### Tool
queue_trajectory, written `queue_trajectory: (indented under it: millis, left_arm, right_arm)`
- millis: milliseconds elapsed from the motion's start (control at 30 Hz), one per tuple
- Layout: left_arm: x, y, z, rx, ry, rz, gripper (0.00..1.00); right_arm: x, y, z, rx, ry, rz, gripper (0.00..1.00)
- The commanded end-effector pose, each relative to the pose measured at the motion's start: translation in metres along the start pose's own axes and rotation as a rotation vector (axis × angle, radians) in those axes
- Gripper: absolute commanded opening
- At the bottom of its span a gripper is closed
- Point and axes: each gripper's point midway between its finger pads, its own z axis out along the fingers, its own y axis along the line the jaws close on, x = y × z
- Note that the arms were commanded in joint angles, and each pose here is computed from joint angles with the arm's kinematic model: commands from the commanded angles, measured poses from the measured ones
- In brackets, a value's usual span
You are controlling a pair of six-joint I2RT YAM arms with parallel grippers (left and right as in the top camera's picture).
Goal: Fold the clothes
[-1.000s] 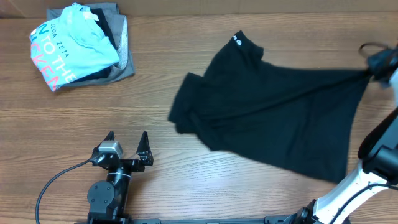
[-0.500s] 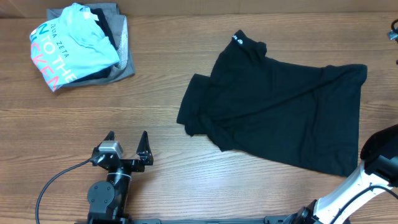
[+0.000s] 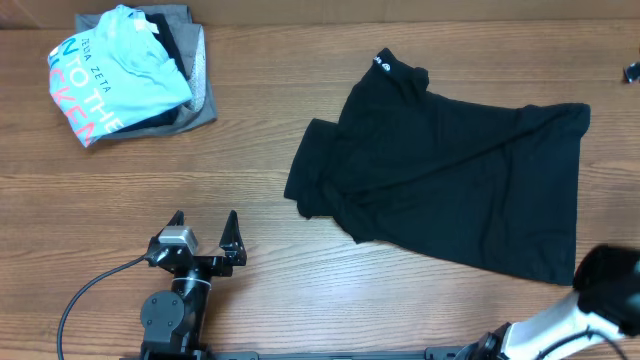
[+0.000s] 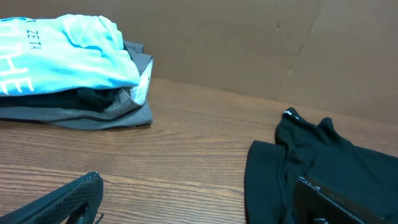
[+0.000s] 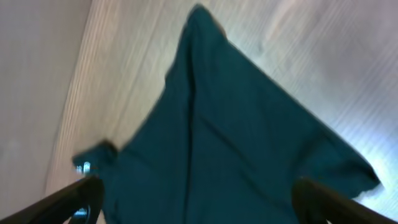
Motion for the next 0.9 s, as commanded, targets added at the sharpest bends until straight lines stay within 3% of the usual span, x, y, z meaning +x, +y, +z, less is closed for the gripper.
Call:
queue_trajectory:
  millis: [0, 233, 433, 567, 733, 867]
  left_arm:
    - [0.001, -0.003, 0.000, 0.016, -0.001, 0.013, 1.00]
    - [0.001, -0.005, 0.000, 0.026, -0.001, 0.004, 1.00]
    - [0.001, -0.013, -0.001, 0.071, 0.012, -0.189, 1.00]
    - [0.003, -0.018, -0.001, 0.102, 0.026, -0.227, 1.00]
    - [0.005, -0.052, -0.008, 0.297, 0.079, -0.246, 1.00]
    - [0.005, -0.056, -0.010, 0.314, 0.108, -0.371, 1.00]
  right_arm:
    - [0.020, 0.004, -0.040, -0.039, -0.029, -0.025, 1.00]
    - [0.061, 0.010, -0.078, -0.100, -0.049, -0.122, 1.00]
    - [0.100, -0.007, -0.097, -0.093, -0.066, -0.178, 1.00]
    - [0.129, -0.031, -0.096, -0.080, -0.037, -0.174, 1.00]
    - [0.154, -0.055, -0.082, -0.078, -0.018, -0.152, 1.00]
    - [0.168, -0.063, -0.059, -0.075, 0.030, -0.149, 1.00]
